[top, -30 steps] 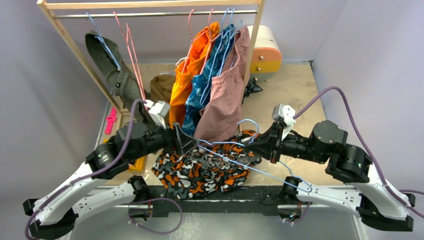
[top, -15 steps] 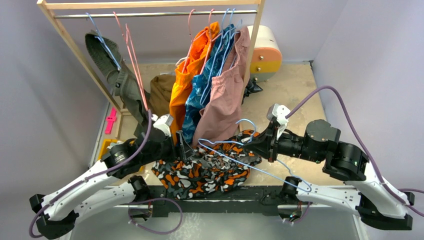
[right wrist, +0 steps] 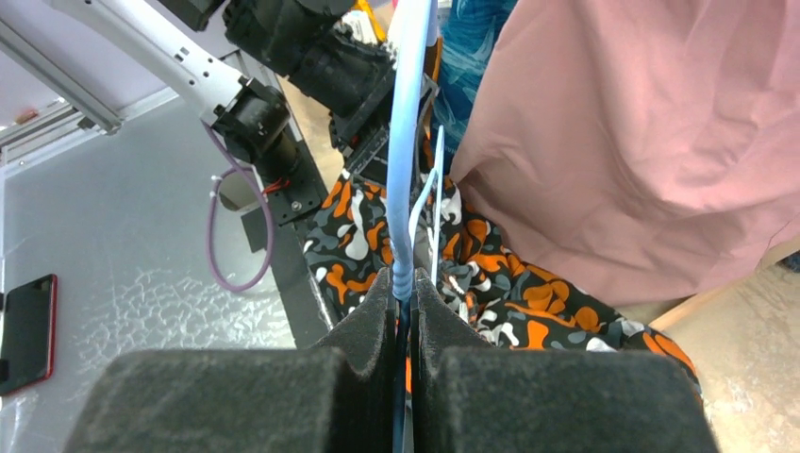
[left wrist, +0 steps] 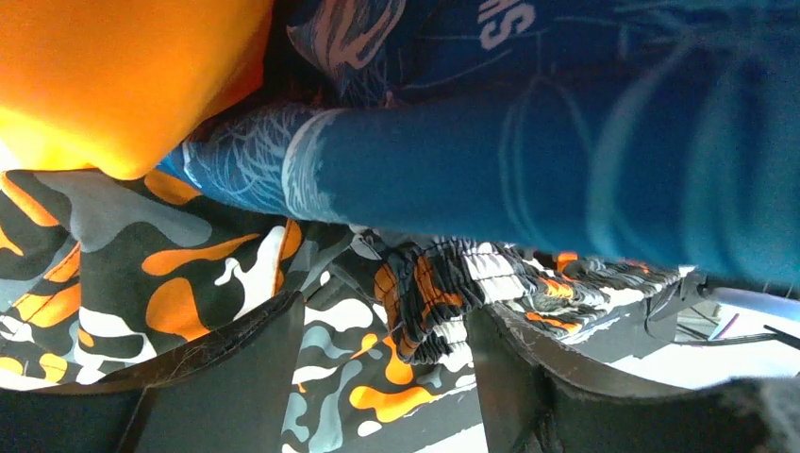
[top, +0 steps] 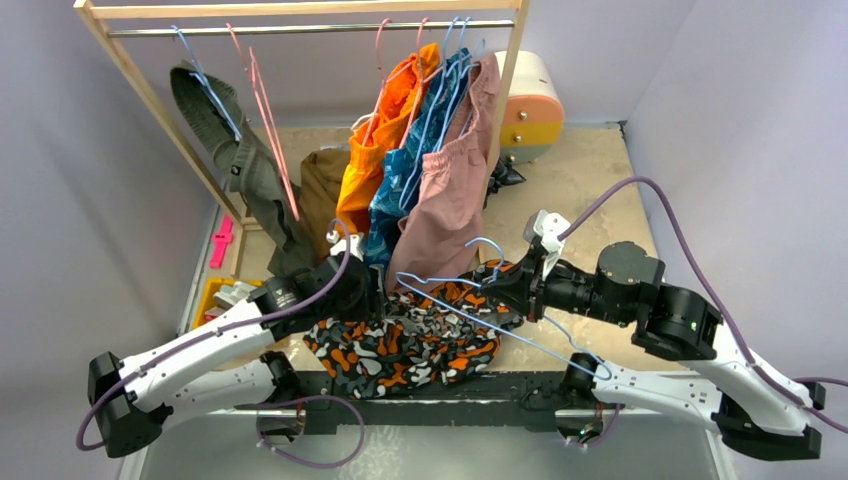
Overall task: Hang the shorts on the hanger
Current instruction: Hang the shorts on the hanger.
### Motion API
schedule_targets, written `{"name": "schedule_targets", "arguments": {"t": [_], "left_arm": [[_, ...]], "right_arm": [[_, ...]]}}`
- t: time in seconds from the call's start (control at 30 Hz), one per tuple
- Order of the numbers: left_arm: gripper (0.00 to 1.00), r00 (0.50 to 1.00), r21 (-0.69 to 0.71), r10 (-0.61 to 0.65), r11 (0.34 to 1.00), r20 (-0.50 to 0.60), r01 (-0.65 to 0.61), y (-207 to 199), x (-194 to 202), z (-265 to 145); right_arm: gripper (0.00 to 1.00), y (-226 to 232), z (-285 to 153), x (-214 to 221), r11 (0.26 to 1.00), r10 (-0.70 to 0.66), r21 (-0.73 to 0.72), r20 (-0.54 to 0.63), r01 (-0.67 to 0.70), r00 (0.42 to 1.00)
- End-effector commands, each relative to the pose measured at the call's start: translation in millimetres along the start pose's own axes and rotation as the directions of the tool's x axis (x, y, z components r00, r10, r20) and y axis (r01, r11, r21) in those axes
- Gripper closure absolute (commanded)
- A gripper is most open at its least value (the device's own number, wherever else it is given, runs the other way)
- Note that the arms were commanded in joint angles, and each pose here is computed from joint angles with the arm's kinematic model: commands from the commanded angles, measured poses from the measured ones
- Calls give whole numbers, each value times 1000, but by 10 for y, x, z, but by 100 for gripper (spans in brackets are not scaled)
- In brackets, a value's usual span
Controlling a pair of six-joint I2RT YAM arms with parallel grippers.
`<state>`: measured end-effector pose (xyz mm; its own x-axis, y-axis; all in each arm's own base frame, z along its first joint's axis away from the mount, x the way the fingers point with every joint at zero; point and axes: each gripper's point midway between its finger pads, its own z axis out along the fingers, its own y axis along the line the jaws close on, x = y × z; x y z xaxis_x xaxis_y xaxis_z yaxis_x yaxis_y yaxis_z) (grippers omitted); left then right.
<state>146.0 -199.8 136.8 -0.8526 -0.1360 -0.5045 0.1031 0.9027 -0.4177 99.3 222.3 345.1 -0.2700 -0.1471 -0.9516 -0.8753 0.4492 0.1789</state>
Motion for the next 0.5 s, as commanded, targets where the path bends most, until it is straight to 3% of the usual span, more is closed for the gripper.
{"name": "schedule_targets", "arguments": {"t": [0.0, 0.1, 0.3, 0.47], "left_arm": [[37, 999, 32, 30, 999, 21, -31, -61, -47, 66], [53, 999, 28, 39, 999, 8, -39, -37, -2, 123], [99, 999, 49, 21, 999, 46, -23, -109, -115, 11], [100, 993, 115, -17, 993, 115, 3, -273, -342, -306]], "right_arm": [[100, 11, -9, -266, 999, -37, 0, 105, 37, 994], [100, 19, -23, -272, 999, -51, -6, 108, 52, 993], [100, 127, -65, -199, 995, -64, -72, 85, 70, 994], [100, 312, -24, -66, 980, -73, -186, 12, 74, 997]]}}
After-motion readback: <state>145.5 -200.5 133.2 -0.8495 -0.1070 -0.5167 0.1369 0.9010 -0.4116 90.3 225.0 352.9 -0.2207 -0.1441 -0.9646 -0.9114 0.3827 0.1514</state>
